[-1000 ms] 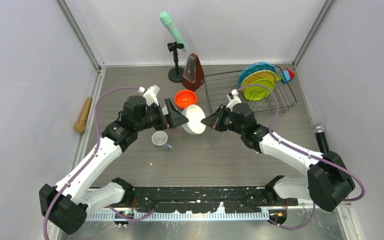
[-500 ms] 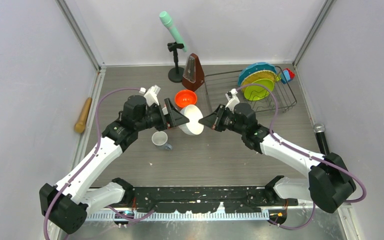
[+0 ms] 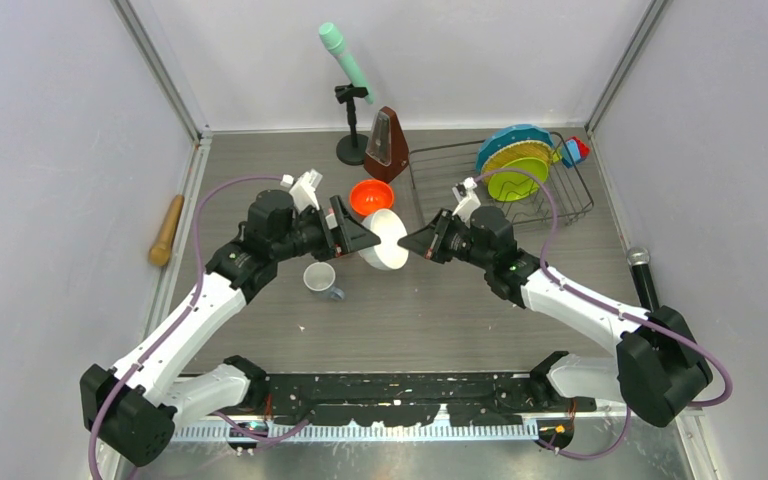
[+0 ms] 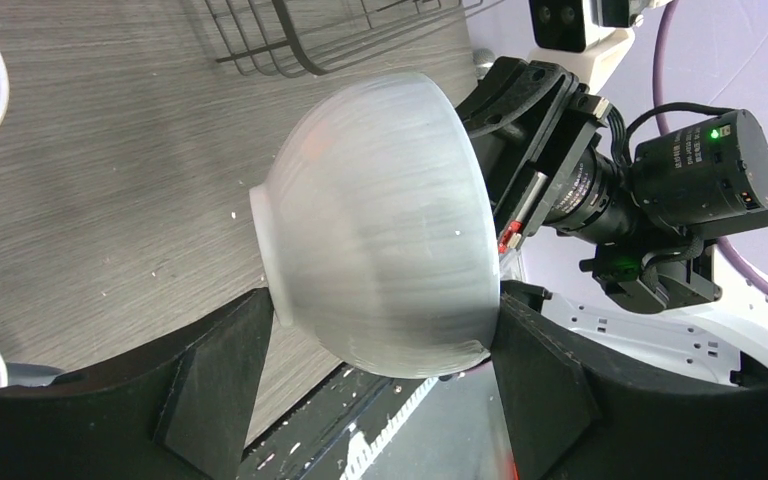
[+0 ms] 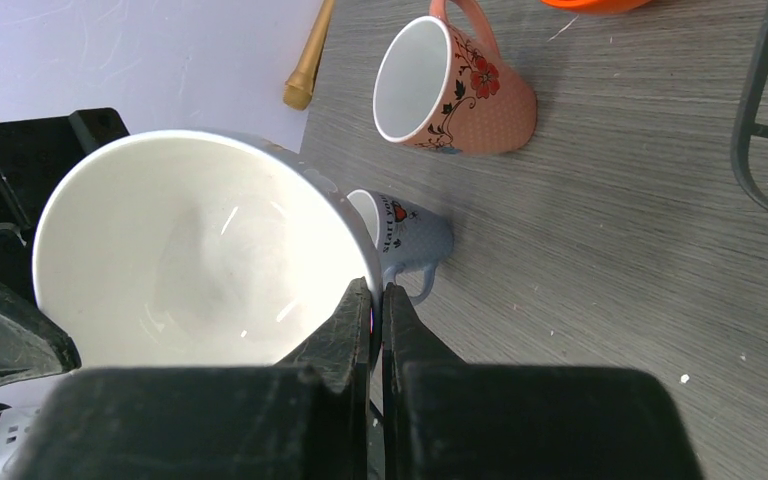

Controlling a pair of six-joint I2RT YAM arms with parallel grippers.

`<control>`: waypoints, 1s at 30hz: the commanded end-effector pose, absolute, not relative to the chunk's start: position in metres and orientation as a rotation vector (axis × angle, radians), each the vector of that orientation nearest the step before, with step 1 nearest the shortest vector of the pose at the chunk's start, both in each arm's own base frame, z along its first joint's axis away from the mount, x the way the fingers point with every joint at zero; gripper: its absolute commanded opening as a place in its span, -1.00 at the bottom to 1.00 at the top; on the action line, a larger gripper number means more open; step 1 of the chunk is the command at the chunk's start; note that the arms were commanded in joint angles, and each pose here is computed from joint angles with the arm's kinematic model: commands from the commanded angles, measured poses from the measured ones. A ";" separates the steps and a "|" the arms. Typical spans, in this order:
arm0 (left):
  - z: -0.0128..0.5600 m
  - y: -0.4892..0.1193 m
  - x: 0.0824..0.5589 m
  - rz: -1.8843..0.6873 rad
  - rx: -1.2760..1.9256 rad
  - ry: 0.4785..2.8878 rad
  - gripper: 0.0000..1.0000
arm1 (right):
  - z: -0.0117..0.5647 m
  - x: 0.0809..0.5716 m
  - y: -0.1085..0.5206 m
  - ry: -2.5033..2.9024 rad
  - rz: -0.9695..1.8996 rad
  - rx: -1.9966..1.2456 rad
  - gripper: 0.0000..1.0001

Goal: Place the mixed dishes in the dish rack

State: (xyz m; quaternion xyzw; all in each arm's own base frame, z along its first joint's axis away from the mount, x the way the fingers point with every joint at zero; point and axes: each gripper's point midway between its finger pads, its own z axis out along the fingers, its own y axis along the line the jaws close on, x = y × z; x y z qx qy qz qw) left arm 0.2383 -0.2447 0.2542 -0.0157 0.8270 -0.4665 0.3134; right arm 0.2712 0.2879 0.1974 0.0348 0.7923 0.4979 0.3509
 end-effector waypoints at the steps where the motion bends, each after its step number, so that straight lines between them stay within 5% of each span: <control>1: 0.261 -0.246 0.240 -1.244 -0.011 2.145 0.57 | 0.255 0.273 0.291 1.853 1.407 0.049 -0.99; 13: 0.252 -0.222 0.248 -0.984 0.090 2.181 -0.01 | 0.248 0.281 0.282 1.935 1.244 0.024 -0.99; 19: 0.243 -0.209 0.264 -0.810 0.090 2.218 0.43 | 0.238 0.293 0.261 2.063 0.890 0.072 -0.99; 30: 0.236 -0.230 0.283 -0.667 0.159 2.254 -0.11 | 0.249 0.298 0.249 2.078 0.608 0.086 -0.99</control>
